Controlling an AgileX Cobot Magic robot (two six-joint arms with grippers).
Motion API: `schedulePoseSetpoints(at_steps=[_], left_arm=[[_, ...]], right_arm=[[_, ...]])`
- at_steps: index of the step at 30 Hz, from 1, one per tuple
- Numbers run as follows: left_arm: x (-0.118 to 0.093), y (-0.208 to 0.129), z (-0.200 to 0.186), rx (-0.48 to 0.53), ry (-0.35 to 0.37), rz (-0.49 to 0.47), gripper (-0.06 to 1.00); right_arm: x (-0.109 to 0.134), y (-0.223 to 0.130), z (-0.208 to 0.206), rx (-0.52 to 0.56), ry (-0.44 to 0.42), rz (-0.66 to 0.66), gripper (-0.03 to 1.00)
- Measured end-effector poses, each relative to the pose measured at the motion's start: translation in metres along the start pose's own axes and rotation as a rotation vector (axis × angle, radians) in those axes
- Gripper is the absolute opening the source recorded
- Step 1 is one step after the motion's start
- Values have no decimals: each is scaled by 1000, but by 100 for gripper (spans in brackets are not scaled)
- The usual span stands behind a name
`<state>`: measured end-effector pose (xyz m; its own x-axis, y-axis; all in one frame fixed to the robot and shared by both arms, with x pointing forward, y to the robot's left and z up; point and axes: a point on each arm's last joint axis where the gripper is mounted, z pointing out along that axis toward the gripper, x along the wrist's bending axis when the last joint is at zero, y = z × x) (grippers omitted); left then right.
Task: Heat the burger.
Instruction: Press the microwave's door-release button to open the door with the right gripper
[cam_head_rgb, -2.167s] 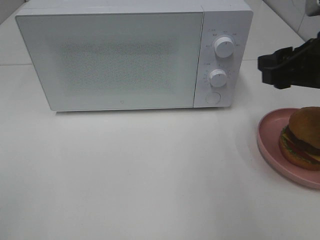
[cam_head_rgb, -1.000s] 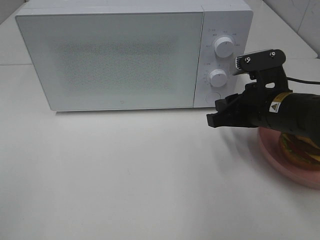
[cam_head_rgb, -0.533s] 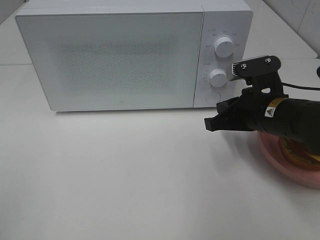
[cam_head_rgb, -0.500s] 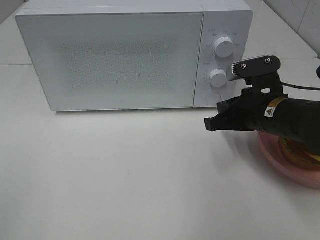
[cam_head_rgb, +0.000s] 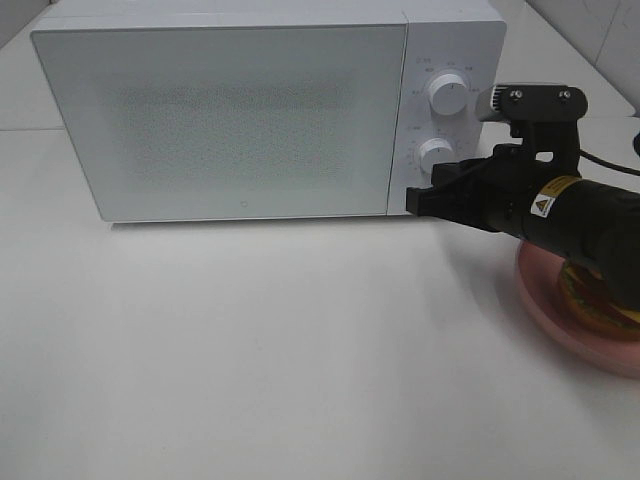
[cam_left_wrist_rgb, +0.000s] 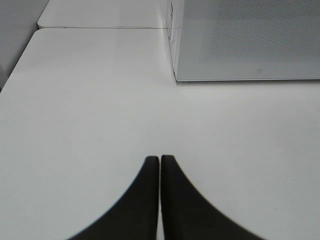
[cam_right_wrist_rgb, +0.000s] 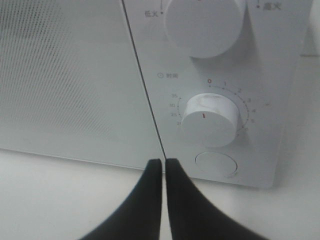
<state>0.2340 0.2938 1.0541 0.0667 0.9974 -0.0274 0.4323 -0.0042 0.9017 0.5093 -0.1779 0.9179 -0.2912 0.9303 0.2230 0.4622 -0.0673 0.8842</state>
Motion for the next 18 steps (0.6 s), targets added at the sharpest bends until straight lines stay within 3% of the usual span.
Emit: schedulePoseSetpoints(at_steps=[4, 6, 10, 12, 18], left_arm=[[0, 0, 0, 0, 0, 0, 0], [0, 0, 0, 0, 0, 0, 0], [0, 0, 0, 0, 0, 0, 0], [0, 0, 0, 0, 0, 0, 0], [0, 0, 0, 0, 0, 0, 0]], right_arm=[[0, 0, 0, -2, 1, 132, 2], [0, 1, 0, -7, 3, 297, 2], [0, 2, 0, -18, 9, 447, 3], [1, 2, 0, -23, 15, 627, 3], [2, 2, 0, -17, 26, 770, 4]])
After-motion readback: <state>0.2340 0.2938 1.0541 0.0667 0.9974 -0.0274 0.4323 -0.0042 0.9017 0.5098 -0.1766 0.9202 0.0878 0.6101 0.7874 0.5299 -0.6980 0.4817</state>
